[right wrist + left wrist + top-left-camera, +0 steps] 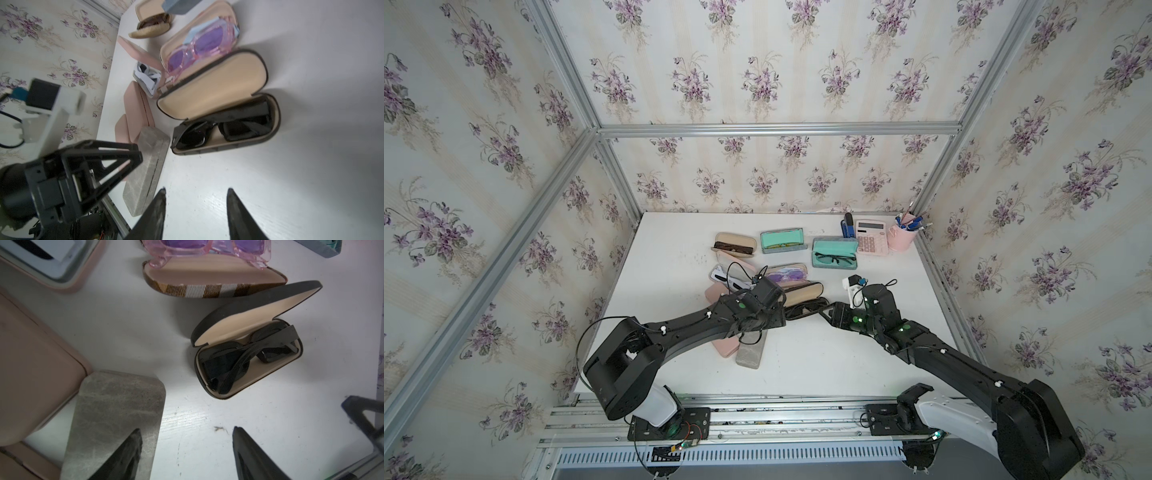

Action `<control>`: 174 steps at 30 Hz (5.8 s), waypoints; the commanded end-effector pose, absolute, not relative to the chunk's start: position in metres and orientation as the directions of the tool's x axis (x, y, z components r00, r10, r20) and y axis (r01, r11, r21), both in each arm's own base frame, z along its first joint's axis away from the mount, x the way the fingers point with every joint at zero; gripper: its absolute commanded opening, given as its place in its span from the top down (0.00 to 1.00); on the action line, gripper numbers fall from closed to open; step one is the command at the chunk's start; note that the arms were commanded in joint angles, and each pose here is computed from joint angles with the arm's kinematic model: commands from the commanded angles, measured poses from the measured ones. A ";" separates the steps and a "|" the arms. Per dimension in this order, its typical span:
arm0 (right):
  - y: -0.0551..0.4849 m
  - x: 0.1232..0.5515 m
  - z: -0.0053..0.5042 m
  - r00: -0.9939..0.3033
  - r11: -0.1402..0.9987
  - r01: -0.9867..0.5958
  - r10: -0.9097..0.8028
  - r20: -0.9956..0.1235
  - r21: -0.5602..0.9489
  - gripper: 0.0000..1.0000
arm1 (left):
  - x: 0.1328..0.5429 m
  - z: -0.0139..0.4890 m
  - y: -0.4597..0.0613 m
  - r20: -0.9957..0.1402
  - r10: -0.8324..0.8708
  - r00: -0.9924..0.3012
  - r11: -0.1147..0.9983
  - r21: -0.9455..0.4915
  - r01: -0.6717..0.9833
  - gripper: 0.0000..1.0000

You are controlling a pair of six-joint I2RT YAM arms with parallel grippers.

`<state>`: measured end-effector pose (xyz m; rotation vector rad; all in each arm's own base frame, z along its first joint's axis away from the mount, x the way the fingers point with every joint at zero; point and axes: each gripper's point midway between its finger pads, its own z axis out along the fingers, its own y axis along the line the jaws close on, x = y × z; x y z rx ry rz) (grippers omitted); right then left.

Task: Close the glasses case
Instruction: Adjust the glasses case at the center of the board, then close the glasses case at the center of the board.

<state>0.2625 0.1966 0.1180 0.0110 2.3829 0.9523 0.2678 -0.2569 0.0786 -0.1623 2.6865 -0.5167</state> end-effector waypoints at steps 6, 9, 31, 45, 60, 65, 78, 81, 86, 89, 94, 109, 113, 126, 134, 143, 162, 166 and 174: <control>0.191 0.332 0.135 -0.805 0.794 -0.309 0.075 -0.588 0.524 0.47 | 0.255 0.082 -0.295 -0.209 -0.409 -0.888 0.759 -0.618 -0.204 0.27; 0.199 0.358 0.133 -0.792 0.789 -0.366 0.014 -0.610 0.493 0.46 | 0.253 0.061 -0.304 -0.148 -0.475 -0.867 0.712 -0.643 -0.281 0.28; 0.206 0.385 0.104 -0.790 0.692 -0.472 -0.058 -0.611 0.546 0.45 | 0.279 0.041 -0.288 -0.197 -0.663 -0.723 0.652 -0.628 -0.426 0.34; 0.213 0.383 0.095 -0.804 0.620 -0.495 -0.062 -0.591 0.609 0.45 | 0.280 0.016 -0.284 -0.180 -0.650 -0.738 0.673 -0.588 -0.450 0.38; 0.216 0.348 0.090 -0.818 0.571 -0.499 -0.060 -0.572 0.653 0.46 | 0.278 0.006 -0.273 -0.189 -0.612 -0.768 0.723 -0.528 -0.446 0.44; 0.216 0.337 0.085 -0.822 0.578 -0.494 -0.067 -0.566 0.649 0.50 | 0.276 0.002 -0.272 -0.186 -0.603 -0.775 0.730 -0.520 -0.443 0.47; 0.217 0.314 0.075 -0.814 0.605 -0.490 -0.061 -0.577 0.627 0.63 | 0.273 -0.003 -0.270 -0.188 -0.589 -0.786 0.744 -0.507 -0.436 0.49; 0.217 0.312 0.073 -0.816 0.609 -0.488 -0.063 -0.575 0.625 0.67 | 0.272 -0.005 -0.269 -0.187 -0.587 -0.788 0.745 -0.506 -0.435 0.49; 0.218 0.307 0.072 -0.805 0.619 -0.496 -0.065 -0.590 0.609 0.73 | 0.270 -0.009 -0.268 -0.184 -0.584 -0.790 0.748 -0.499 -0.437 0.52; 0.218 0.304 0.074 -0.794 0.626 -0.502 -0.060 -0.605 0.596 0.76 | 0.270 -0.013 -0.269 -0.177 -0.582 -0.794 0.749 -0.497 -0.438 0.52; 0.220 0.296 0.083 -0.774 0.619 -0.528 -0.069 -0.630 0.581 0.78 | 0.269 -0.016 -0.270 -0.171 -0.578 -0.798 0.750 -0.496 -0.437 0.53; 0.227 0.279 0.105 -0.762 0.670 -0.524 -0.092 -0.641 0.526 0.69 | 0.264 -0.022 -0.264 -0.171 -0.581 -0.795 0.750 -0.492 -0.442 0.53; 0.231 0.271 0.111 -0.751 0.684 -0.534 -0.113 -0.651 0.496 0.68 | 0.263 -0.025 -0.261 -0.173 -0.577 -0.798 0.756 -0.482 -0.442 0.53; 0.228 0.264 0.099 -0.787 0.739 -0.459 -0.081 -0.611 0.493 0.67 | 0.251 -0.029 -0.246 -0.184 -0.532 -0.827 0.799 -0.434 -0.417 0.62; 0.239 0.256 0.097 -0.785 0.738 -0.479 -0.117 -0.608 0.476 0.67 | 0.247 -0.036 -0.237 -0.184 -0.512 -0.839 0.818 -0.403 -0.411 0.78; 0.249 0.250 0.095 -0.786 0.734 -0.493 -0.146 -0.601 0.467 0.67 | 0.243 -0.041 -0.237 -0.173 -0.488 -0.856 0.833 -0.385 -0.397 0.86; 0.259 0.242 0.084 -0.792 0.740 -0.476 -0.127 -0.597 0.474 0.80 | 0.242 -0.047 -0.242 -0.158 -0.482 -0.862 0.830 -0.397 -0.391 0.90; 0.261 0.239 0.077 -0.796 0.745 -0.477 -0.143 -0.588 0.465 0.81 | 0.242 -0.048 -0.242 -0.157 -0.480 -0.863 0.832 -0.395 -0.390 0.90; 0.263 0.239 0.075 -0.797 0.744 -0.481 -0.150 -0.585 0.465 0.81 | 0.242 -0.047 -0.243 -0.158 -0.474 -0.866 0.834 -0.396 -0.384 0.91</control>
